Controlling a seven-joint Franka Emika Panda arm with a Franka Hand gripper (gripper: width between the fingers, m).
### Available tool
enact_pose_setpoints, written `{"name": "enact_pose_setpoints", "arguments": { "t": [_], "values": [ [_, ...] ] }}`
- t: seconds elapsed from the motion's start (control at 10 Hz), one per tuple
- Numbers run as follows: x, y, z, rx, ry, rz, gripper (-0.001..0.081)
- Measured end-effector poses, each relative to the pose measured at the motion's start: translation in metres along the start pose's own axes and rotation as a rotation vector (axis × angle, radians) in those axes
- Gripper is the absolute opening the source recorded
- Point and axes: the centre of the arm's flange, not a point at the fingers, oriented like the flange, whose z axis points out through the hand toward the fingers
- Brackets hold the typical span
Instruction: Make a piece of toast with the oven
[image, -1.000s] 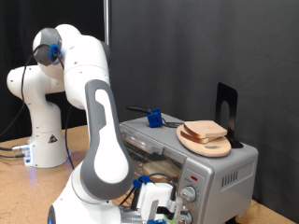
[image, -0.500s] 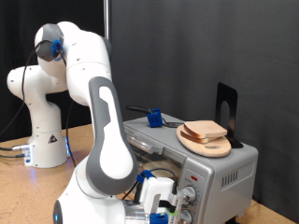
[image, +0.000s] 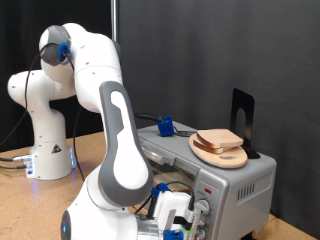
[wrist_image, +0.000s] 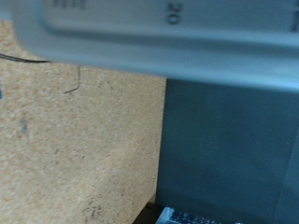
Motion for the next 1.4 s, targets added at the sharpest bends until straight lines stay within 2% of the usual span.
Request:
{"name": "enact_pose_setpoints", "arguments": {
  "t": [0.1,0.2,0.3,0.4,0.5,1.0,1.1,1.4],
  "values": [
    [-0.003,-0.003,0.000,0.001,-0.013,0.005,0.0555],
    [-0.006,-0.006,0.000,0.001,-0.028,0.007,0.0555],
    [-0.008,-0.009,0.000,0.004,-0.041,0.005,0.0340],
    [-0.010,-0.011,-0.001,0.007,-0.047,0.005,0.0340],
    [-0.010,-0.011,-0.001,0.007,-0.046,0.008,0.0219],
    [-0.008,-0.006,-0.003,0.013,-0.024,-0.003,0.0218],
    [-0.008,-0.002,-0.003,0.048,-0.015,-0.052,0.0103],
    [-0.011,0.011,-0.001,0.187,0.017,-0.218,0.0104]
  ]
}}
